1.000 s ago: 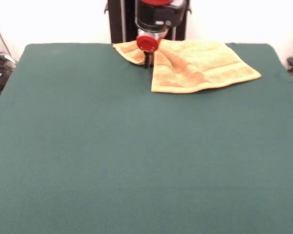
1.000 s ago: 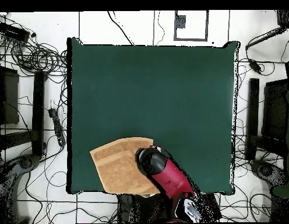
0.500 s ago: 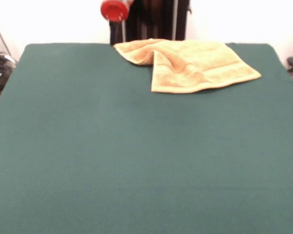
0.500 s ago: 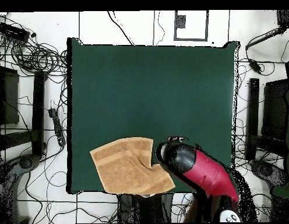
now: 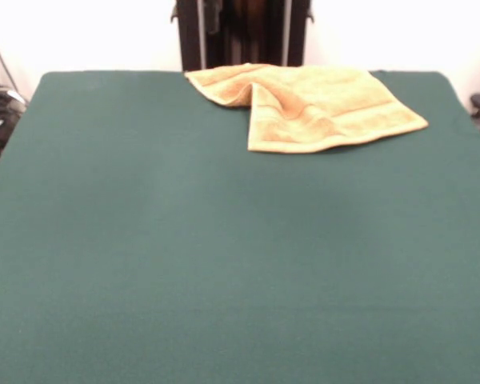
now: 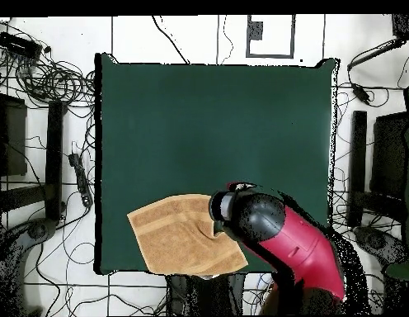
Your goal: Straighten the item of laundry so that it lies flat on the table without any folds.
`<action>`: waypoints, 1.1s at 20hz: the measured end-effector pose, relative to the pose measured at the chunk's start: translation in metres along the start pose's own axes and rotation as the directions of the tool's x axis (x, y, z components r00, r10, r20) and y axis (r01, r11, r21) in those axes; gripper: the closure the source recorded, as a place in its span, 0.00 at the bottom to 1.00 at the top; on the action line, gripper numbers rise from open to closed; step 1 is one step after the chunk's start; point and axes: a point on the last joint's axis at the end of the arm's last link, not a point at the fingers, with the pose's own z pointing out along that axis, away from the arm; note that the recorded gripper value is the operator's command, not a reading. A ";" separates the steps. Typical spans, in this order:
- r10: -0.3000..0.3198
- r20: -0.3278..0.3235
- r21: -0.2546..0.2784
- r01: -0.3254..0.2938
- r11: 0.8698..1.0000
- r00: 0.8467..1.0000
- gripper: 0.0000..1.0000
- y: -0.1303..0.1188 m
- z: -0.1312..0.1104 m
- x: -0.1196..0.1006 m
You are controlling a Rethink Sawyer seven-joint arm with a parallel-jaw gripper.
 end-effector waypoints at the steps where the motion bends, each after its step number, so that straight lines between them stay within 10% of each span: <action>1: 0.001 -0.007 -0.006 -0.001 1.000 1.000 0.00 0.002 -0.002 0.007; 7: 0.014 0.001 -0.078 -0.014 0.997 1.000 0.00 0.013 0.000 0.011; 15: 0.146 0.106 -0.258 -0.114 0.959 0.984 0.00 0.025 0.046 -0.065; 22: 0.181 0.136 -0.285 -0.136 0.949 0.974 0.00 0.016 0.096 -0.080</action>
